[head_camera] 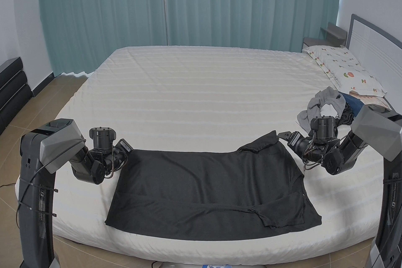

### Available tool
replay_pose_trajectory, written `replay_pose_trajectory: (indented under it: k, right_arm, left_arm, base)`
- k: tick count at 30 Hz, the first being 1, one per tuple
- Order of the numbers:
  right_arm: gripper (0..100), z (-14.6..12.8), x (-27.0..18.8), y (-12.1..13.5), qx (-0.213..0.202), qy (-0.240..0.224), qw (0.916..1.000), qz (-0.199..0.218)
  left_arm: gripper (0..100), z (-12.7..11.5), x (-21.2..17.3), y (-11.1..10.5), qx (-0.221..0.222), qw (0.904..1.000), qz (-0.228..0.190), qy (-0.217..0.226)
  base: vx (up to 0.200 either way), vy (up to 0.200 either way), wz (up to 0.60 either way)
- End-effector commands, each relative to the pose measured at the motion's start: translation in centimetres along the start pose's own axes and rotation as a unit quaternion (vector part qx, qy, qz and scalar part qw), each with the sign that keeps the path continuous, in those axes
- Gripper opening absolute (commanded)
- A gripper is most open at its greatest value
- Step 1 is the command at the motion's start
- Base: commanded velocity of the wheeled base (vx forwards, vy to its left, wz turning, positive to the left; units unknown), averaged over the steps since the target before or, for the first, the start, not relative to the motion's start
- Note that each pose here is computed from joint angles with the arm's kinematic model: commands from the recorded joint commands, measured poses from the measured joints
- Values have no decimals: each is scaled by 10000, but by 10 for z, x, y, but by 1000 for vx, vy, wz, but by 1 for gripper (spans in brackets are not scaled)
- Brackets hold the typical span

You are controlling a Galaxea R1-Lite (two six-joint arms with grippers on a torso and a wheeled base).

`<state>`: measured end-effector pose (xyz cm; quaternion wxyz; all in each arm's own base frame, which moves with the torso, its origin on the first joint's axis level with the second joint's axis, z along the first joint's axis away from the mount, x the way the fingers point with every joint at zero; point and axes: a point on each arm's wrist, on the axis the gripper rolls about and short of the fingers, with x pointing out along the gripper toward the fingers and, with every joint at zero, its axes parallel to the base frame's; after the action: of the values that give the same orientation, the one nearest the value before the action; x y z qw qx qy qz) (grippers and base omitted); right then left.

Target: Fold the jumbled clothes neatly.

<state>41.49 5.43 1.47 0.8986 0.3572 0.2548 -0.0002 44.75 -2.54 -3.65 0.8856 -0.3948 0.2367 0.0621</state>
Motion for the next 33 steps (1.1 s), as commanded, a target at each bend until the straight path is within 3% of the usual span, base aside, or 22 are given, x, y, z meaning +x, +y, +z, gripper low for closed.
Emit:
replay_pose_trajectory:
  k: [1, 5, 10, 25, 26, 33]
  right_arm:
    - [100, 6, 41, -57, -205, 102, 9993, -300]
    - [100, 5, 50, -59, -344, 265, 9991, 19]
    - [100, -2, 59, -66, -356, 368, 9987, 74]
    - [100, -11, 72, -60, -477, 120, 9976, 477]
    - [0, -11, 72, -60, -471, 114, 9977, 482]
    - [0, -5, 68, -58, -448, 19, 9975, 546]
  left_arm:
    - [0, 1, 0, -1, -121, 9999, -18, 1]
    - [0, -1, -1, 0, -126, 9999, -11, 16]
    - [0, -1, -1, 0, -126, 9999, -11, 16]
    - [0, 0, -1, 0, -129, 9999, -1, 16]
    - [0, -1, -1, 0, -126, 9999, -5, 21]
    - [0, 0, -1, 0, -129, 9999, -6, 21]
  base:
    - [0, 0, 0]
    - [0, 0, 0]
    - [0, 0, 0]
    - [0, 0, 0]
    - [0, 0, 0]
    - [0, 0, 0]
